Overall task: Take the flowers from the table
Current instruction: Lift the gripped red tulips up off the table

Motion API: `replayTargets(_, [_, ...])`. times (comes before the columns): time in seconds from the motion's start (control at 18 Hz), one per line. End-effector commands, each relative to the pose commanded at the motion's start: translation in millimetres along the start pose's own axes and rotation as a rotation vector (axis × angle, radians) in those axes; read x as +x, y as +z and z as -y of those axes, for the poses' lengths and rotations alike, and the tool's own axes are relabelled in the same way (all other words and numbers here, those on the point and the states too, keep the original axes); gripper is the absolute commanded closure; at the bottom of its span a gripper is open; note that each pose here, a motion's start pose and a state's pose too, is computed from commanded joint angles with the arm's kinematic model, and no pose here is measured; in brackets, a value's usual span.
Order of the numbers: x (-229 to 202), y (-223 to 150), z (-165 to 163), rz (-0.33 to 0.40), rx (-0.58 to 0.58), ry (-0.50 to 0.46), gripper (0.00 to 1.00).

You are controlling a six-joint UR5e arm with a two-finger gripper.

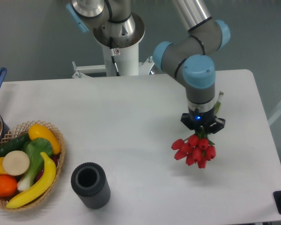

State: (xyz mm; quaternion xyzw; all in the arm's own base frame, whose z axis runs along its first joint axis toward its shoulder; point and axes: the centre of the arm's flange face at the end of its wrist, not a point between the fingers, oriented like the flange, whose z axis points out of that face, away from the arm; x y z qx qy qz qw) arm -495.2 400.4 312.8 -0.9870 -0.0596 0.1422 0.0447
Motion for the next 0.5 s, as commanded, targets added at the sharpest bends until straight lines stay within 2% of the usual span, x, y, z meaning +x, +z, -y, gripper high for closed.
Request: replayTargets(0.5, [-20.3,-24.1,6.2,-0.071,-0.033,0.007,1.0])
